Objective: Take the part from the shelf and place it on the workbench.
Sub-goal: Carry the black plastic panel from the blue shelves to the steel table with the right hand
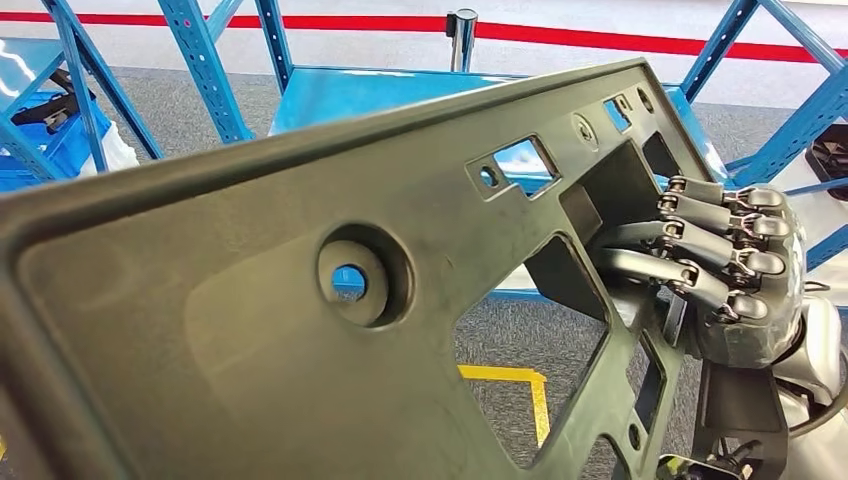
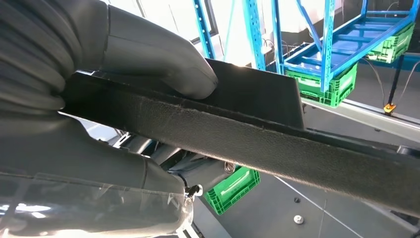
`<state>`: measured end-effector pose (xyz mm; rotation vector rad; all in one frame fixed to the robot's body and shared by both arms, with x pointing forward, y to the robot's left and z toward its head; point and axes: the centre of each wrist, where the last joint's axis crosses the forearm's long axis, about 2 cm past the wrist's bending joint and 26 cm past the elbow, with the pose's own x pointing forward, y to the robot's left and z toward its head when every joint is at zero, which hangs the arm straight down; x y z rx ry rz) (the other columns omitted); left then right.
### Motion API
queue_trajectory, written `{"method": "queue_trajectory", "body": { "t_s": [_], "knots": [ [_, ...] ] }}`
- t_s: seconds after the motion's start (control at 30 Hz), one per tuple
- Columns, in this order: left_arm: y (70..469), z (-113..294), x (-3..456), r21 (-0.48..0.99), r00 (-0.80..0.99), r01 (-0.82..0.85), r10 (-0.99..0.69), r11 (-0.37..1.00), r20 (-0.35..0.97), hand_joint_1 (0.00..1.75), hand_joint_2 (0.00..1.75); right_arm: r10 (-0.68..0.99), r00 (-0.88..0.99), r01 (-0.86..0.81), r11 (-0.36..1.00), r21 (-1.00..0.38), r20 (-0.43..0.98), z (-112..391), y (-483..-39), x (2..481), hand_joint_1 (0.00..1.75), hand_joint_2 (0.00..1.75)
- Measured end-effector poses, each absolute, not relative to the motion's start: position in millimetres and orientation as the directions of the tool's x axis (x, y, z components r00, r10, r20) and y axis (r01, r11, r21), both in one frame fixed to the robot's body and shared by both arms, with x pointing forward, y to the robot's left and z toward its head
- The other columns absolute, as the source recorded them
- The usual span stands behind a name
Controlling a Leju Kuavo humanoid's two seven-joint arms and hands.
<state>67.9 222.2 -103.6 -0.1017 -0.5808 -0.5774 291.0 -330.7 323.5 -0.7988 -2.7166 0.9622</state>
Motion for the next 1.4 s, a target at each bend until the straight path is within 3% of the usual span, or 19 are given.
{"method": "queue_trajectory", "body": {
  "t_s": [1.4],
  "knots": [
    [225.9,-104.5,65.8,0.067,0.691,0.534,-0.481,0.843,0.539,0.00,1.75,0.534,-0.844,0.442,0.654,-0.614,-0.038,323.2,-324.5,294.7,1.75,1.75]
  ]
}}
